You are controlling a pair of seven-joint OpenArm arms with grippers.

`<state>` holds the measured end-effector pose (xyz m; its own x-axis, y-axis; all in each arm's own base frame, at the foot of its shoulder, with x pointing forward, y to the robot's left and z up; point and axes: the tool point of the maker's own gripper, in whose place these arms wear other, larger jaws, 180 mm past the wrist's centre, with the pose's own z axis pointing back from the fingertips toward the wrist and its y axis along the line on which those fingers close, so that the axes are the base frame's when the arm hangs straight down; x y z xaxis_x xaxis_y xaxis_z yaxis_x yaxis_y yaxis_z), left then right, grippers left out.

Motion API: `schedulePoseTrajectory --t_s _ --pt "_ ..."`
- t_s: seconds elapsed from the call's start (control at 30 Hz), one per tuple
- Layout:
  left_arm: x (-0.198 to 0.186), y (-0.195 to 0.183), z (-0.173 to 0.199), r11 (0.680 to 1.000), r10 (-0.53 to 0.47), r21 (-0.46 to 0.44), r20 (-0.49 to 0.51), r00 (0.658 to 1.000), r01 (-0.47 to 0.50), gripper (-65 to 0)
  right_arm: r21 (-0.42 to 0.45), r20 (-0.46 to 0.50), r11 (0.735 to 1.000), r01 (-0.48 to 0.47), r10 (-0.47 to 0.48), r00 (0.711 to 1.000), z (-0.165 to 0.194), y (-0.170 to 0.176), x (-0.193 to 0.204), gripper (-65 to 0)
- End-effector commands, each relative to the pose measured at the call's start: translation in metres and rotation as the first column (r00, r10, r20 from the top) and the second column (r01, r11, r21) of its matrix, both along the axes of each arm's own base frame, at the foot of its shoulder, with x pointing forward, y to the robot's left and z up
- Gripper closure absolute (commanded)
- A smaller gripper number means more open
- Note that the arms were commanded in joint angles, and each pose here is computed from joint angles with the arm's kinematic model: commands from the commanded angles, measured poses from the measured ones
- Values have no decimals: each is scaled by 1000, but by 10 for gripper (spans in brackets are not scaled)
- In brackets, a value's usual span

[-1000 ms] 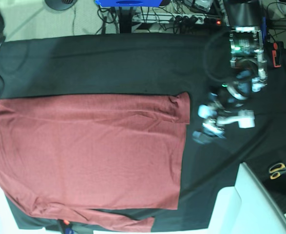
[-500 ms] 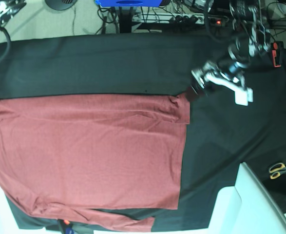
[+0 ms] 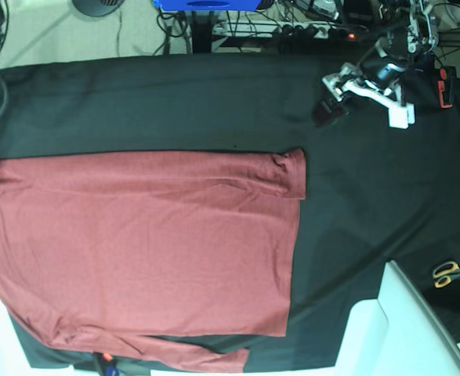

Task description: Fold the T-shirt properly

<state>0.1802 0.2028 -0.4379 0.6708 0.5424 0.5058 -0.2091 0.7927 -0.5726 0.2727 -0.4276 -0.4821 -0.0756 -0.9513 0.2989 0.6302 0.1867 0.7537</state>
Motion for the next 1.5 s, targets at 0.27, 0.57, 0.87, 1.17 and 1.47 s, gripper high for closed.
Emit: schedulePoseTrajectory --t_s 0.27,0.57,0.87,1.17,1.47 --pt "-1 4 7 1000 6 3 26 1000 -6 -632 17 30 1000 -6 6 1000 8 6 30 -434" --pt "7 0 8 1000 2 -9 40 999 -1 -632 -14 13 1000 -22 22 1000 7 7 32 -255" --pt "33 -25 -3 996 15 -93 50 999 -10 -634 -7 12 1000 -22 22 1000 6 8 32 -3" --pt "61 -56 -36 968 77 -237 -8 997 -77 -634 -7 9 1000 -22 22 1000 5 8 30 -2" --pt "90 -65 -40 955 85 -284 -5 996 -83 -632 -7 8 1000 -24 24 1000 5 9 30 -2"
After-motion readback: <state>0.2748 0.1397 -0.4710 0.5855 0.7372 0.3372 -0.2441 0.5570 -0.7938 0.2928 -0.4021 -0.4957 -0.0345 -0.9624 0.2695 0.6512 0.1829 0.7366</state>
